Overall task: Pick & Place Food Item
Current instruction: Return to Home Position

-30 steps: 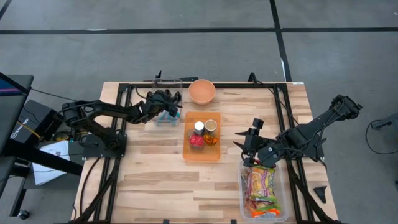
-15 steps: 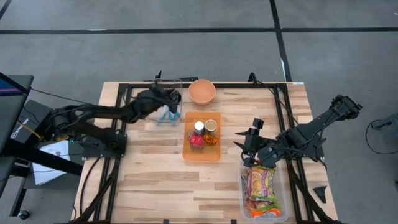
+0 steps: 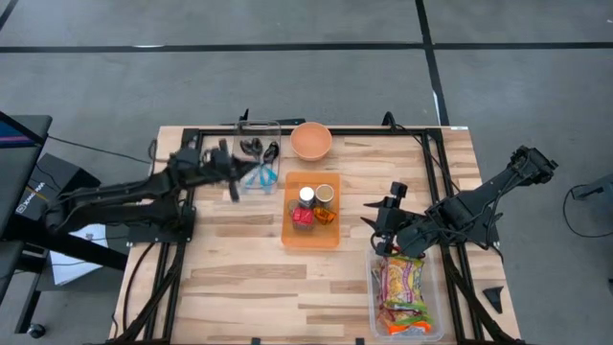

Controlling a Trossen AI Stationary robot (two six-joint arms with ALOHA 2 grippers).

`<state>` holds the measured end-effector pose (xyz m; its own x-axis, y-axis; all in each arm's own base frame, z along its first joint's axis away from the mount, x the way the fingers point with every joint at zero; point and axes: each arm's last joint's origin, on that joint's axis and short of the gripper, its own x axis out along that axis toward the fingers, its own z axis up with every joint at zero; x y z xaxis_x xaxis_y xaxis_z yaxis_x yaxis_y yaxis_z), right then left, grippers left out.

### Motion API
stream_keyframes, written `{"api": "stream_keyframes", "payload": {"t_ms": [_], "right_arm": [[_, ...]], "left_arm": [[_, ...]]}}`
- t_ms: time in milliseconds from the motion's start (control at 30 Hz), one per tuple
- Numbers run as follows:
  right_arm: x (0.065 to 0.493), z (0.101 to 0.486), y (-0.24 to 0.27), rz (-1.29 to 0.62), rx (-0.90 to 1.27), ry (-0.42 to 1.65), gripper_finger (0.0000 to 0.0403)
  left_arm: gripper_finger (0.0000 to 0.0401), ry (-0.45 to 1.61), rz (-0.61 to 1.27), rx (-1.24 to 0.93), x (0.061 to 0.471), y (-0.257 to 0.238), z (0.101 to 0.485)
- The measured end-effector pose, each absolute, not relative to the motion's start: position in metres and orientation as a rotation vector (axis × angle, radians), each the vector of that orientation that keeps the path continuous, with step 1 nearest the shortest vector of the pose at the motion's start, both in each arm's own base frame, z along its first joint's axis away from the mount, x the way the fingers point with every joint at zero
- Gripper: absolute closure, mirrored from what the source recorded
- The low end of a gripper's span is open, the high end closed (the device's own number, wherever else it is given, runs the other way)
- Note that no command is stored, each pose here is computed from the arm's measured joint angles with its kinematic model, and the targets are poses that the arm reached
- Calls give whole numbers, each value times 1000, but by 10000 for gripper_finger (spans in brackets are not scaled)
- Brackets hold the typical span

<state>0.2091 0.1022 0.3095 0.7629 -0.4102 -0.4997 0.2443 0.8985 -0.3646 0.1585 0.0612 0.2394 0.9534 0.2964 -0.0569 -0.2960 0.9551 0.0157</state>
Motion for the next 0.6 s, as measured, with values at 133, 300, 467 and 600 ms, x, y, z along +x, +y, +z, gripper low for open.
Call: {"api": "stream_keyframes", "payload": {"t_ms": [133,300,467,600], "right_arm": [[210,310,101,-380,-292,598,249],[211,311,99,-391,-280,592,249],[211,310,99,-392,-277,592,249],[210,310,101,-385,-278,593,249]], "left_arm": [[399,-73,145,-1,155,33,206],[400,-188,6,73,144,6,185],[401,-173,159,120,139,6,182],[401,-148,141,122,135,5,181]]}}
